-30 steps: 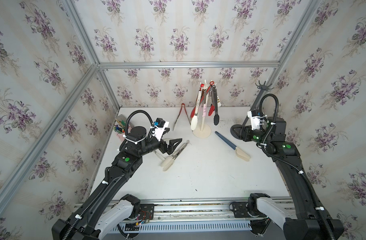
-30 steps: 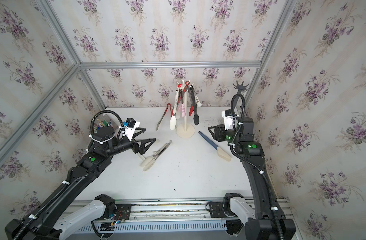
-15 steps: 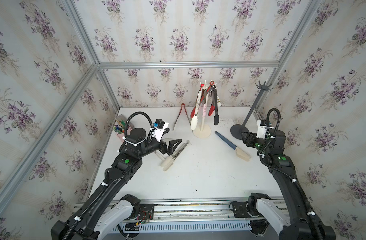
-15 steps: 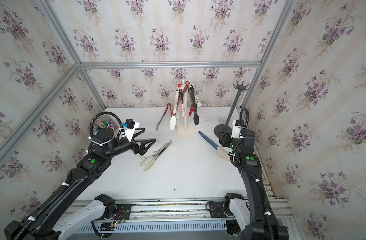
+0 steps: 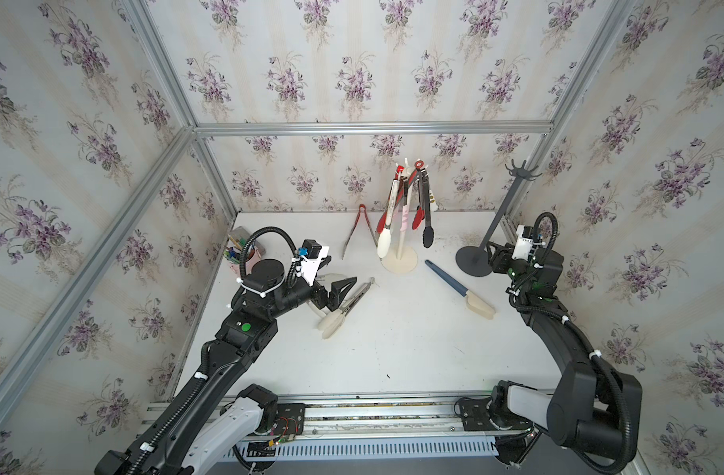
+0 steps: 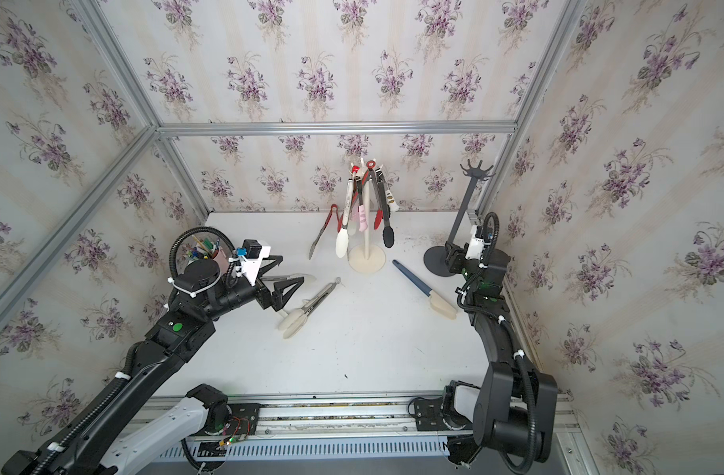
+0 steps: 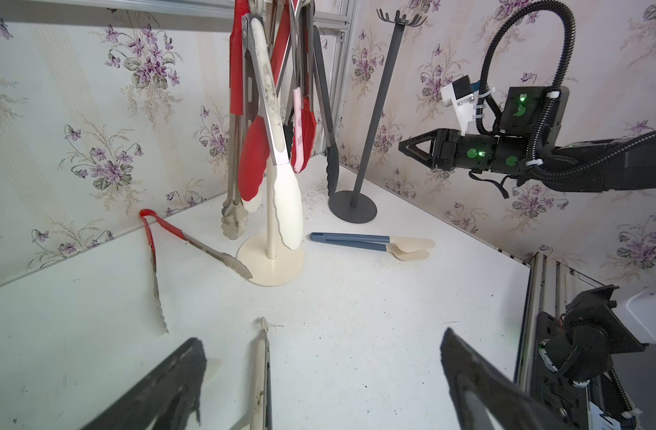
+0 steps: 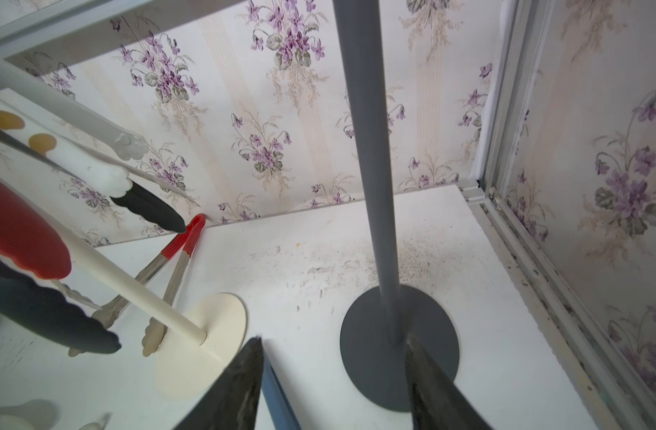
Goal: Hang food tongs on kitchen utensil racks
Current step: Pick up the rack from the center of the board.
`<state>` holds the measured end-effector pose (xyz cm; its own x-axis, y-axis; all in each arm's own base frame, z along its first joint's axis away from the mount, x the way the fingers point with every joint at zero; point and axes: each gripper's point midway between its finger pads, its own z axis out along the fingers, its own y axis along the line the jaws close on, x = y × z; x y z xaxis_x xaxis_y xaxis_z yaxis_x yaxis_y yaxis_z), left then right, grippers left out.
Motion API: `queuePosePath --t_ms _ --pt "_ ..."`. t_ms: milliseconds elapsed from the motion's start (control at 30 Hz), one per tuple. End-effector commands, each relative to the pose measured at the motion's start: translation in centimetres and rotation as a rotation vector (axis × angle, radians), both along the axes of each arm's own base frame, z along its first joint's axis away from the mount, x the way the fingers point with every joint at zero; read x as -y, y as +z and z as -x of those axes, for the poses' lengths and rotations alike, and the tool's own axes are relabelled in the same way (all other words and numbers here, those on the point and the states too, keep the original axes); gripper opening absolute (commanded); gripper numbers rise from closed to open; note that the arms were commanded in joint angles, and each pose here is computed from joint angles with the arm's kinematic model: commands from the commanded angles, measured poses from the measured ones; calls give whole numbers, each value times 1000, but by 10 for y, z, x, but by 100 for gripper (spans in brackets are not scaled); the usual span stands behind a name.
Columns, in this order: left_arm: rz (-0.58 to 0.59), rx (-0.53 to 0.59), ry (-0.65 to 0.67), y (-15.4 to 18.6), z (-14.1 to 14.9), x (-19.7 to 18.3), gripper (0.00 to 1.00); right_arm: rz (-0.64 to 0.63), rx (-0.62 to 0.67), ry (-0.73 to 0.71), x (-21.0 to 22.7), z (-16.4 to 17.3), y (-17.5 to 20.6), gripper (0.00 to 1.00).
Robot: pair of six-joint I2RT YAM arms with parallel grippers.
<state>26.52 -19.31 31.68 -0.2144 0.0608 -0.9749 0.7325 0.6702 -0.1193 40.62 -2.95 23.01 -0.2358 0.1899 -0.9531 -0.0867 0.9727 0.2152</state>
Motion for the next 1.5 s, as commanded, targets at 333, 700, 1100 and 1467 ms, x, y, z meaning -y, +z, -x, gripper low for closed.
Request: queuePosePath --t_ms 333,700,1100,1467 --pt "-11 -19 34 -4 -1 -5 99 91 235 2 15 -58 36 54" --pt "-8 -42 46 -7 -3 -6 99 78 261 9 20 -86 32 38" --pt "-18 -63 41 -12 -5 -4 99 82 282 17 19 -88 32 19" --pt "-18 -71 42 -15 -3 -5 99 83 286 17 18 -89 31 31"
